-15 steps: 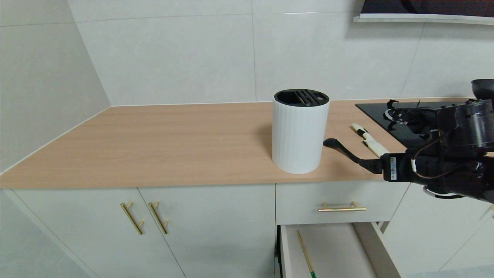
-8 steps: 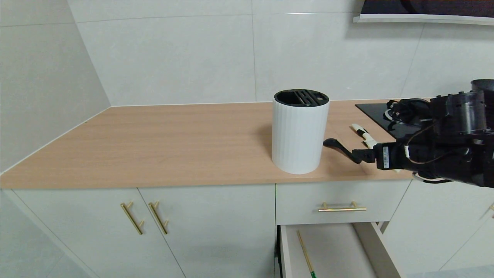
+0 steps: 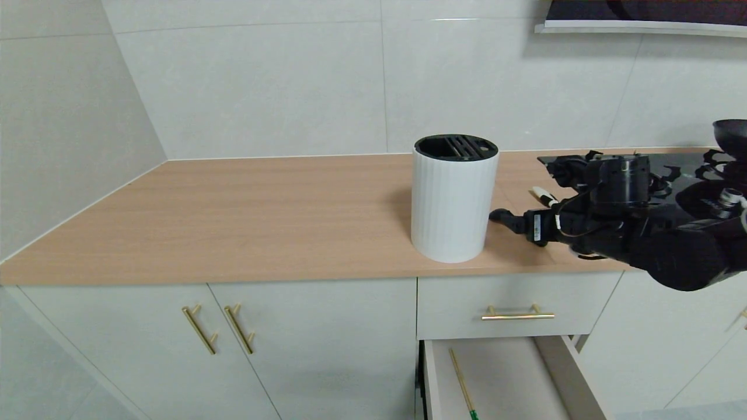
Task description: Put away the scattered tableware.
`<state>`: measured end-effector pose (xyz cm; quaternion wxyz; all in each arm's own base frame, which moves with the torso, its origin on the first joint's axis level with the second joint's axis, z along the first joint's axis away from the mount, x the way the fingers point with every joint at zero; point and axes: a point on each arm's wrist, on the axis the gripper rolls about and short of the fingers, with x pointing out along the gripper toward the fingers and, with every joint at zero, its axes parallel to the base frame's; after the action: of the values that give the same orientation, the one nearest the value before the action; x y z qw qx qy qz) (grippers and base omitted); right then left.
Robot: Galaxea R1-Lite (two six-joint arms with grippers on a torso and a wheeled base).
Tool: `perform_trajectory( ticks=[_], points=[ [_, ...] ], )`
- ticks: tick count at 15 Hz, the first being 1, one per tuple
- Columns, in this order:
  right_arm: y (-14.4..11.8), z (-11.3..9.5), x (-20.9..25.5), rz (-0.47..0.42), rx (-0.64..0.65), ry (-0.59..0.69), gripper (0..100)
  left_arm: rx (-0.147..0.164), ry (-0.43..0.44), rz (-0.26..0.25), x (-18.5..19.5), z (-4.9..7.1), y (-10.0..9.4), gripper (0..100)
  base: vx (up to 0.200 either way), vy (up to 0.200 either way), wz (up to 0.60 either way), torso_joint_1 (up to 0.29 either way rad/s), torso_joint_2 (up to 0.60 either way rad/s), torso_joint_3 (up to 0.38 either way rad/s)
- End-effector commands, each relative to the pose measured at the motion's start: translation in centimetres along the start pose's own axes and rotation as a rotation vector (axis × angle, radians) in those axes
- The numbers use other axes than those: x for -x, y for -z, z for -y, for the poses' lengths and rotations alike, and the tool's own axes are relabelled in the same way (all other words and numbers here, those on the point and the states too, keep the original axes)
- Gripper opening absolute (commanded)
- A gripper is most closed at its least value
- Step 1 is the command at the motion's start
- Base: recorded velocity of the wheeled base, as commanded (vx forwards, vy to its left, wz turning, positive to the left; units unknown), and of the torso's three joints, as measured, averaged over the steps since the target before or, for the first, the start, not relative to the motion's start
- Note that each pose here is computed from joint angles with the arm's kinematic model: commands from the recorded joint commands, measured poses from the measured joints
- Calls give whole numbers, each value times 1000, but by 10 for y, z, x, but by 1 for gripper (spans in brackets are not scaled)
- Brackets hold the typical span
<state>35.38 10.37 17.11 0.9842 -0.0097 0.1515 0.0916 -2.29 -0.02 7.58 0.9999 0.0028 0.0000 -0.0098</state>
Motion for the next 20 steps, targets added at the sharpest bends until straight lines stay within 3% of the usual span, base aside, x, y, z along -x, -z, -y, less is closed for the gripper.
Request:
perform_trajectory(
  ticks=[1,6,15,16,20],
  points=[
    [25,9,-30,-35,-3,29,100,-1,0,0,0,0,0,100,0,0,0,0,0,0],
    [29,21,-45,-43,-13,65,100,-1,0,0,0,0,0,100,0,0,0,0,0,0],
    [36,22,-54,-61,-11,80,100,-1,0,0,0,0,0,100,0,0,0,0,0,0],
    [36,21,-54,-61,-11,79,0,-1,0,0,0,0,0,100,0,0,0,0,0,0],
    [34,21,-53,-56,-11,79,0,-1,0,0,0,0,0,100,0,0,0,0,0,0]
  ],
)
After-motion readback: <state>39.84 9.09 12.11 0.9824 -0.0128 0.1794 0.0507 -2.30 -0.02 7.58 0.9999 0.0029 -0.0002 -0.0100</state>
